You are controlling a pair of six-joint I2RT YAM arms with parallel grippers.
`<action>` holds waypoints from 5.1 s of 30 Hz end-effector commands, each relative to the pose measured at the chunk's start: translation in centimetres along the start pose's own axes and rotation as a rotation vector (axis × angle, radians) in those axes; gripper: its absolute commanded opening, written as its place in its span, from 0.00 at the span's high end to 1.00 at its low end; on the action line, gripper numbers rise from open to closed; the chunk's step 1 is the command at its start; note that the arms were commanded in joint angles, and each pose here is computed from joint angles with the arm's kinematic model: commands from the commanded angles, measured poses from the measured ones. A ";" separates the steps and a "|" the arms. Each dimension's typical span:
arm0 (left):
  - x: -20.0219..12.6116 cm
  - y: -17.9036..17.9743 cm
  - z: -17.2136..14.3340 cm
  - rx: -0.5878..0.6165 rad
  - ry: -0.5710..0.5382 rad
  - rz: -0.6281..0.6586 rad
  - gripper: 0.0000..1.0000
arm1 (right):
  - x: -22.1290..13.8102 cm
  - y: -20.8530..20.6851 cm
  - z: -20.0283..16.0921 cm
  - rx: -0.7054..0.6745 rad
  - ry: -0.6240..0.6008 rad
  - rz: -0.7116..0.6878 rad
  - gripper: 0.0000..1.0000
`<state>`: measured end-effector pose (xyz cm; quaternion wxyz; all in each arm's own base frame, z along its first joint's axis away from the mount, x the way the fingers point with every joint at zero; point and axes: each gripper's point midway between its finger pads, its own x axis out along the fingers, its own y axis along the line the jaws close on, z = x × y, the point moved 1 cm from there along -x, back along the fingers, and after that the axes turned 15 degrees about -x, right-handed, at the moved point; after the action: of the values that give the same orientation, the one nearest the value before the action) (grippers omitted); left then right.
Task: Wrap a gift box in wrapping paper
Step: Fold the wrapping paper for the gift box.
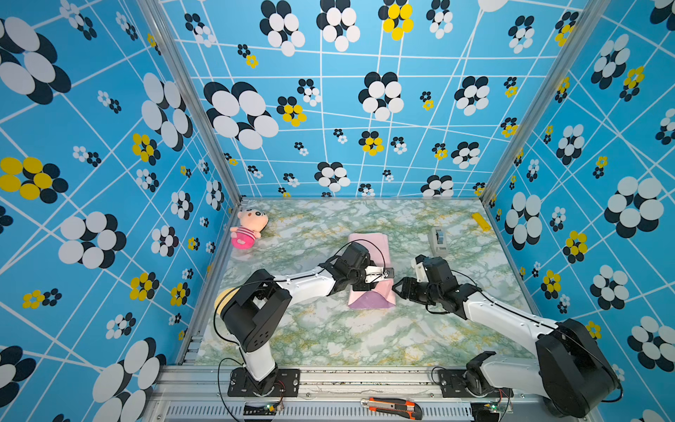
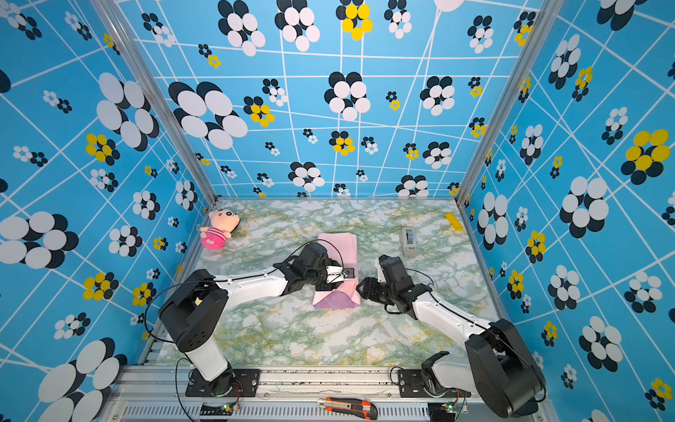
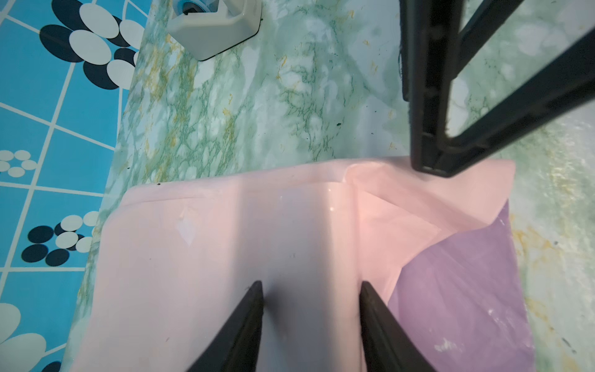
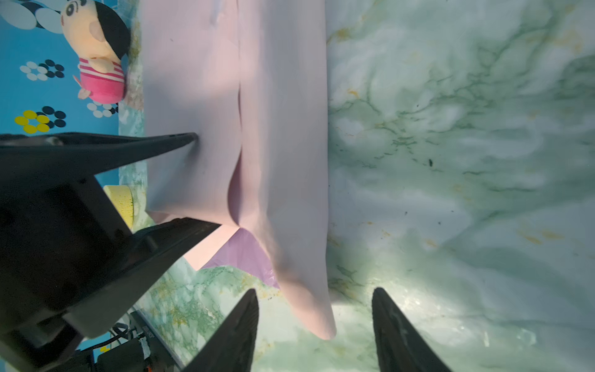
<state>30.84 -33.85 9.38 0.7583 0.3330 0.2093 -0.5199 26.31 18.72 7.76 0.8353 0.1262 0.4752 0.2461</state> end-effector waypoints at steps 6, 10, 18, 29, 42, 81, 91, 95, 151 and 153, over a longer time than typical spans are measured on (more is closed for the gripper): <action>0.4 -1.1 -1.1 -0.026 0.048 -0.054 0.54 | 1.5 0.0 1.6 -0.063 0.008 -0.035 0.49; 0.4 -1.2 -1.1 -0.021 0.045 -0.056 0.55 | 2.4 0.4 1.6 -0.083 0.021 -0.036 0.54; 0.4 -1.4 -1.1 -0.024 0.041 -0.067 0.56 | 3.9 0.4 1.5 -0.127 0.040 -0.080 0.65; 0.3 -1.3 -1.0 -0.025 0.035 -0.063 0.56 | 5.4 0.6 1.6 -0.193 0.040 -0.170 0.59; 0.3 -1.3 -1.0 -0.029 0.036 -0.062 0.56 | 5.9 1.6 1.0 -0.121 0.006 -0.214 0.72; 0.6 -1.8 -1.0 -0.043 0.030 -0.076 0.60 | 4.6 -0.5 -5.3 0.048 0.077 -0.345 0.72; 0.6 -1.8 -1.0 -0.044 0.026 -0.076 0.60 | 4.1 -1.1 -7.1 0.073 0.104 -0.335 0.77; 0.6 -1.7 -0.9 -0.045 0.023 -0.076 0.60 | 4.2 -1.3 -8.1 0.095 0.117 -0.329 0.86; 0.6 -2.1 -0.8 -0.051 0.018 -0.091 0.60 | 6.1 5.0 -0.4 -0.026 -0.068 -0.026 0.56; 0.6 -2.2 -0.9 -0.053 0.020 -0.092 0.60 | 6.3 5.2 -0.4 -0.029 -0.075 -0.019 0.56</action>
<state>30.62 -34.16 9.59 0.7592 0.3169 0.2123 -0.5273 26.82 25.29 4.96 0.8543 0.1205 0.4512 0.2281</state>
